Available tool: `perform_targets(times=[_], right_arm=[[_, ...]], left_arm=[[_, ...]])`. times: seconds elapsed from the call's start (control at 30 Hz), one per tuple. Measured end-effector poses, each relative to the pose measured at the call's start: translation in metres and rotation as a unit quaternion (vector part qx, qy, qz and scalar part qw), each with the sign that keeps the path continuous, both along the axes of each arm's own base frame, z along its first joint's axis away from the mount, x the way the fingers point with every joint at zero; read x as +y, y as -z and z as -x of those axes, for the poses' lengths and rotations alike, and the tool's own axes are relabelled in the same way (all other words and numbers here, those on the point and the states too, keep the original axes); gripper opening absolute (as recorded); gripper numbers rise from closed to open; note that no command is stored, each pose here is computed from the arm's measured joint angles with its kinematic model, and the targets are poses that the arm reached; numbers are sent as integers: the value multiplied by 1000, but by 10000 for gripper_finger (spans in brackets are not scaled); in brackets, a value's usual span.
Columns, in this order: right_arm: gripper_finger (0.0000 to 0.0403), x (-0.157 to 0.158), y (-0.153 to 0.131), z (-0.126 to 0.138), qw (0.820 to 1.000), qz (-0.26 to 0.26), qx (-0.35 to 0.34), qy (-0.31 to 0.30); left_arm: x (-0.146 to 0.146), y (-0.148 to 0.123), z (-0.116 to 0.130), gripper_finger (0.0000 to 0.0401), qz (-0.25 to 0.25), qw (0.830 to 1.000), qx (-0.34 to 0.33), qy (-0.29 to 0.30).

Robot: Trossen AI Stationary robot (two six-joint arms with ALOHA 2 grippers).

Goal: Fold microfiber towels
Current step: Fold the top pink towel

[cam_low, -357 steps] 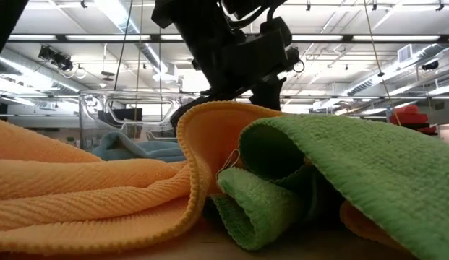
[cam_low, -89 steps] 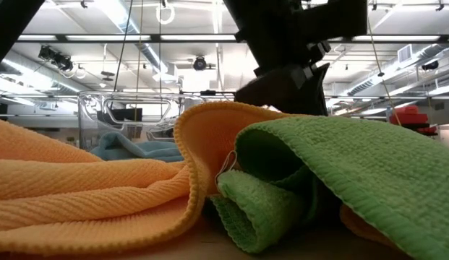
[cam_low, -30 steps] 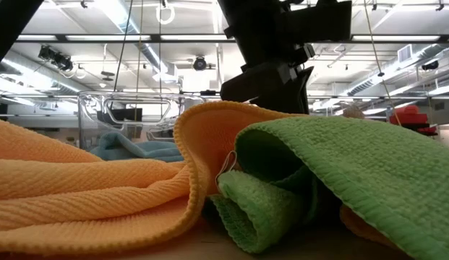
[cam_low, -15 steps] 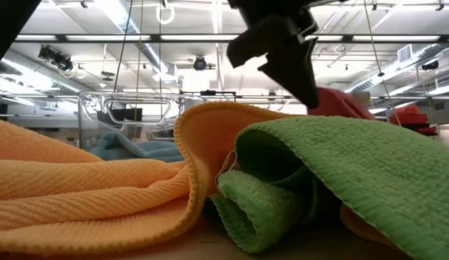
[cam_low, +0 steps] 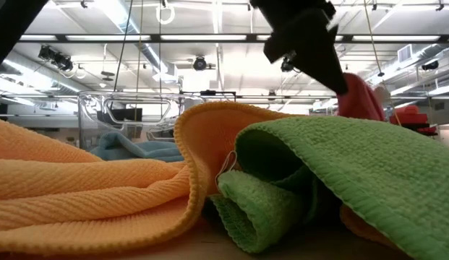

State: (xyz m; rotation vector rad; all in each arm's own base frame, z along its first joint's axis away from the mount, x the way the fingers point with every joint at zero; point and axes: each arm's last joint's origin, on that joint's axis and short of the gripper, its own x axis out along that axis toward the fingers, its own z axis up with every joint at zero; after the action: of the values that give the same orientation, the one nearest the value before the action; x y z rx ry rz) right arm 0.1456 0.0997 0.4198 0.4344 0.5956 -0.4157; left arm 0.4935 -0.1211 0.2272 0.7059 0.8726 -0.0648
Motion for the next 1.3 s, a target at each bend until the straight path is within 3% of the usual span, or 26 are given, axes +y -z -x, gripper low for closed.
perform_targets(times=[0.27, 0.5, 0.6, 0.87, 1.17, 1.3], right_arm=[[264, 0, 0, 0, 1000, -12, -11, 19], [264, 0, -1, 0, 999, -21, -15, 26], [264, 0, 0, 0, 999, -22, -16, 27], [264, 0, -1, -1, 999, -25, -22, 35], [264, 0, -1, -1, 999, -27, -24, 37], [264, 0, -1, -1, 999, -27, -24, 37]], left_arm=[[8, 23, -13, 15, 23, 1000, 5, 11], [2, 24, -21, 32, -5, 997, -30, 68], [1, 27, -27, 31, 6, 995, -50, 82], [10, 40, -30, 17, 1, 997, -32, 68], [11, 53, -35, 34, 33, 998, -44, 34], [12, 52, -37, 67, 55, 996, -63, 15]])
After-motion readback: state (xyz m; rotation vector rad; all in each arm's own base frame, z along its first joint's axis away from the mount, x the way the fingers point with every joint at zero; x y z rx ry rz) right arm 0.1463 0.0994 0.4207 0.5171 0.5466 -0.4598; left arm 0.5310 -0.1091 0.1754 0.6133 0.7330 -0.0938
